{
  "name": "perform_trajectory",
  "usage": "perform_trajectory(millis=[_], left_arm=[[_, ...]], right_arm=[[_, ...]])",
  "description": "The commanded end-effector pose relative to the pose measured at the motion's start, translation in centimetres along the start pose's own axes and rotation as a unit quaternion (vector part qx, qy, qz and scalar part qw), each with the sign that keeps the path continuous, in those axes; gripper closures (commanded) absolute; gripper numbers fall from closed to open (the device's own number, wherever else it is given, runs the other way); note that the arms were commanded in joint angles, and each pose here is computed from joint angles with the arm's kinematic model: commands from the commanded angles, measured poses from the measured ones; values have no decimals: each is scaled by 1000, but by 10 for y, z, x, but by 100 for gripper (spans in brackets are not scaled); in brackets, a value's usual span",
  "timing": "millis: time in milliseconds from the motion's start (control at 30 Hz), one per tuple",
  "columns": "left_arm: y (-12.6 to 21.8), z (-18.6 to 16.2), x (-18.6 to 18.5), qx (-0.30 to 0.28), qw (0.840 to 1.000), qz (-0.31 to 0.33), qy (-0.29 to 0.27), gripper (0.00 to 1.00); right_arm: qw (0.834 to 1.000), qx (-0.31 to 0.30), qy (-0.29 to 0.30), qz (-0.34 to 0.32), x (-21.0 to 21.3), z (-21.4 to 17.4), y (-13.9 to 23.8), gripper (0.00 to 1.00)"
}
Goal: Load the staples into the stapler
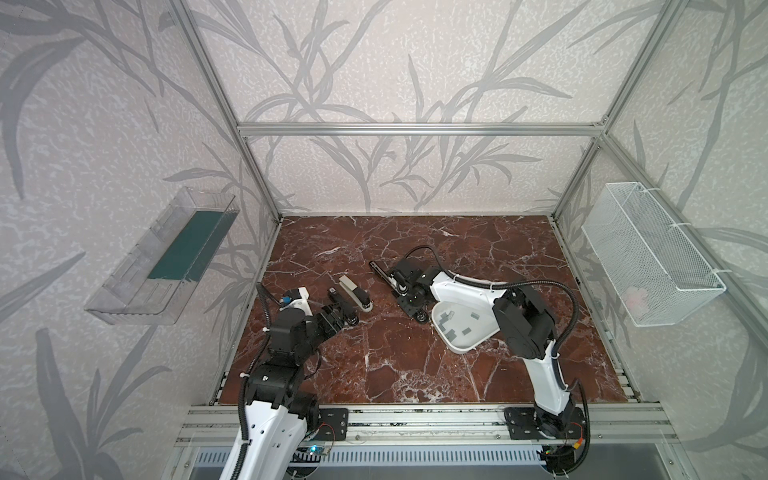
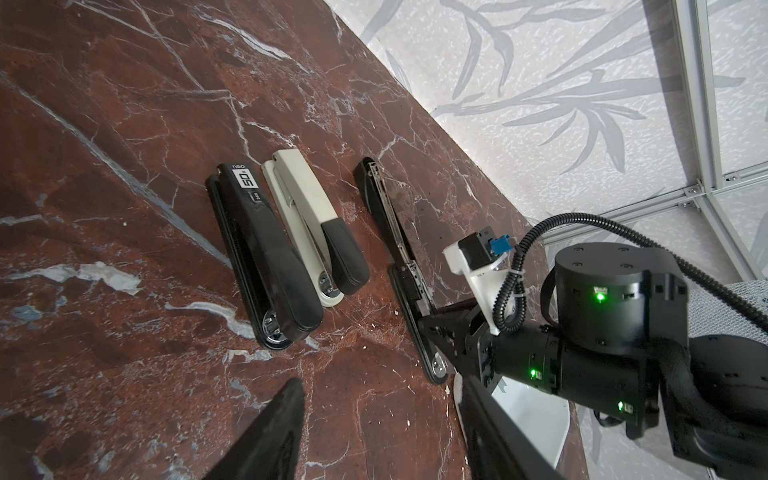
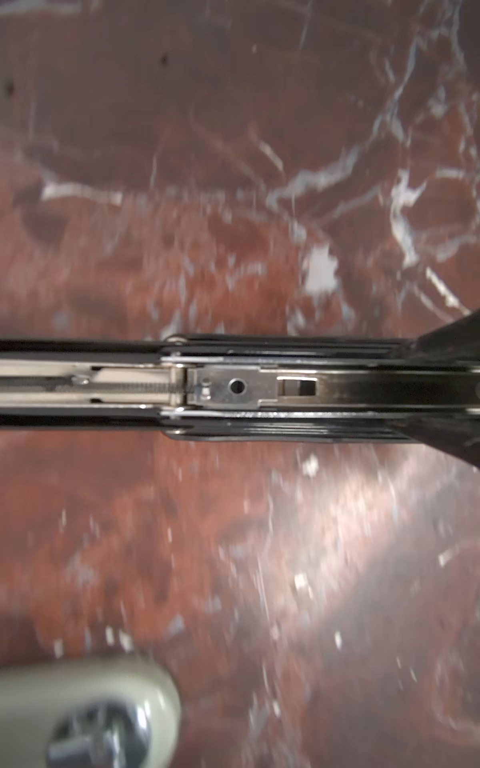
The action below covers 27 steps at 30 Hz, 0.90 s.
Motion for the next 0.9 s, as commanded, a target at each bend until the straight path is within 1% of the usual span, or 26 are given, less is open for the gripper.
perform_trajectory(millis=[0, 100, 167, 233, 267, 367, 533, 600, 733, 867], left_arm=[[3, 3, -5, -3, 1000, -11, 1, 38], [4, 3, -5, -5, 1000, -11, 1, 38], [3, 2, -5, -4, 1000, -12, 1, 38], [3, 2, -5, -4, 1000, -13, 3, 38], [2, 2, -5, -3, 1000, -14, 4, 38], [1, 2, -6, -2, 1000, -18, 5, 38], [-5, 6, -10, -4, 1000, -27, 2, 38], [-10, 6, -10, 0, 1000, -28, 2, 38], [-22, 8, -9, 0, 1000, -30, 4, 38], [-32, 16, -12, -13, 999, -35, 3, 38]], right_arm=[[1000, 3, 29, 8, 23, -10, 14, 88], [998, 0, 59, 33, 51, -25, 21, 89], [997, 8, 63, 48, 62, -42, 23, 90], [997, 17, 48, 53, 60, -61, 24, 91], [997, 24, 52, 58, 70, -76, 25, 91], [998, 27, 33, 55, 68, -107, 32, 91], [997, 22, 43, 56, 79, -137, 49, 89], [997, 13, 51, 61, 82, -142, 56, 87], [996, 4, 74, 53, 84, -145, 59, 83], [996, -9, 88, 33, 79, -135, 69, 72]])
Point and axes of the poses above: each gripper's point midway between its finger pads, its own y axis back along the fingers, its own x axis along the line the jaws close on, z = x × y, the point moved 5 cm from there along y, back along the fingers, and after that the axes turned 3 degrees about y, right-handed, at the moved point
